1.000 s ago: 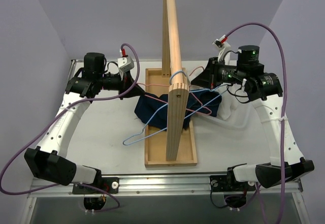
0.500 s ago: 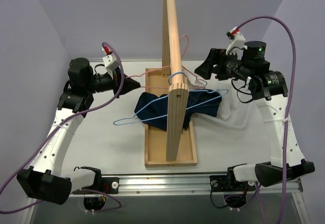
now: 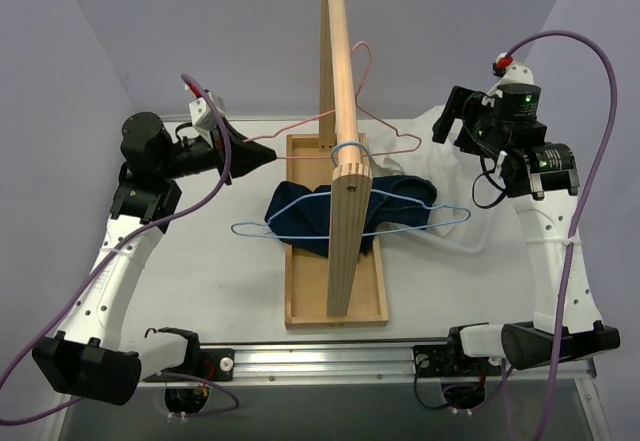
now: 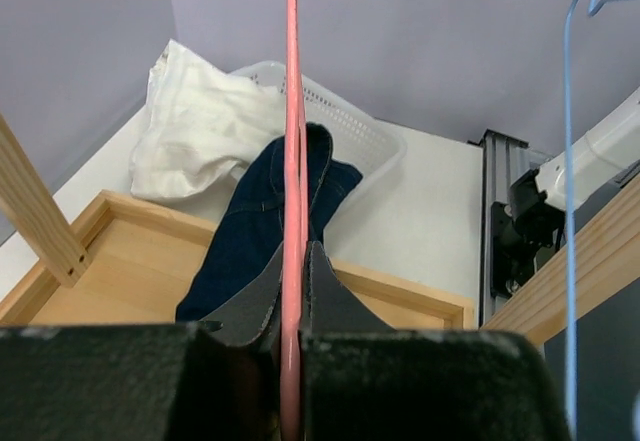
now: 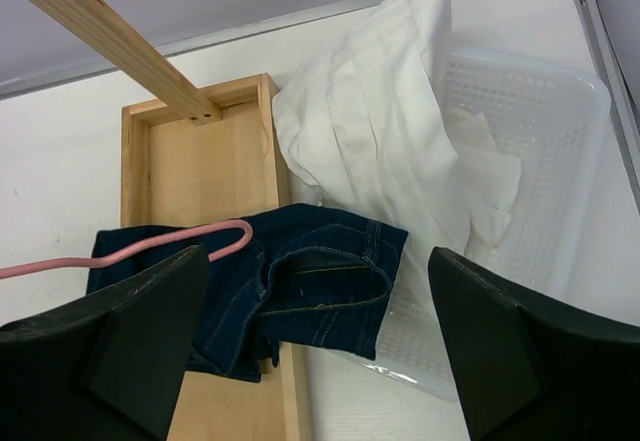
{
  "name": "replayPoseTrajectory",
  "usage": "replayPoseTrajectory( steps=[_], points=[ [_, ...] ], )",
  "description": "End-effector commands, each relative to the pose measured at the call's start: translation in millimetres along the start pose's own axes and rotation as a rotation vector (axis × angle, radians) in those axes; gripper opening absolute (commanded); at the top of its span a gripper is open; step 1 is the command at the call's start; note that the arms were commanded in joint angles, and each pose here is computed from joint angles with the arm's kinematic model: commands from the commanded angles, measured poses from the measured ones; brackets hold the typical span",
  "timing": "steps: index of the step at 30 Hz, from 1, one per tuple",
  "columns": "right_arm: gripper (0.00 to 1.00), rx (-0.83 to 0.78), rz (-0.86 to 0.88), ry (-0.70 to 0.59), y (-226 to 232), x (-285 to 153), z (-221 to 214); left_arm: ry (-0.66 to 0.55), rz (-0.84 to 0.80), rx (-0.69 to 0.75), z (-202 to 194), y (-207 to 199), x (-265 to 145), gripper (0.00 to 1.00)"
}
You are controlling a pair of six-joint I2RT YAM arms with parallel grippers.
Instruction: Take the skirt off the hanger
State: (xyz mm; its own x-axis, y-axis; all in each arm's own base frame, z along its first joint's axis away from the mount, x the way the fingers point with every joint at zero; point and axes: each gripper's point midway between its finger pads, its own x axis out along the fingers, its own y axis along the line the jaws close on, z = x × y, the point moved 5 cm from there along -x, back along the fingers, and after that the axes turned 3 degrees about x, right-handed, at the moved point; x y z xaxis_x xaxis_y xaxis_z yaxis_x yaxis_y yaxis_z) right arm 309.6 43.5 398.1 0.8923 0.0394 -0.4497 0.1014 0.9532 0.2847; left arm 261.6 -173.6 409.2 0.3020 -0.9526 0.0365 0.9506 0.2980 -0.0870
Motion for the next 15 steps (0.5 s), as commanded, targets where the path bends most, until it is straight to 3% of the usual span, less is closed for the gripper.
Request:
replayPoseTrajectory(
  steps=[1,15],
  points=[
    [0.87,-0.021,-0.032,-0.050,-9.0,-12.3,2.3,-0.093,-0.061,0.093,41.5,-7.3,1.2,0.02],
    [0.86,-0.065,-0.004,0.164,-19.0,17.5,-61.0,-0.229,-0.110,0.049,66.2,-4.7,-14.1,0.02]
  ],
)
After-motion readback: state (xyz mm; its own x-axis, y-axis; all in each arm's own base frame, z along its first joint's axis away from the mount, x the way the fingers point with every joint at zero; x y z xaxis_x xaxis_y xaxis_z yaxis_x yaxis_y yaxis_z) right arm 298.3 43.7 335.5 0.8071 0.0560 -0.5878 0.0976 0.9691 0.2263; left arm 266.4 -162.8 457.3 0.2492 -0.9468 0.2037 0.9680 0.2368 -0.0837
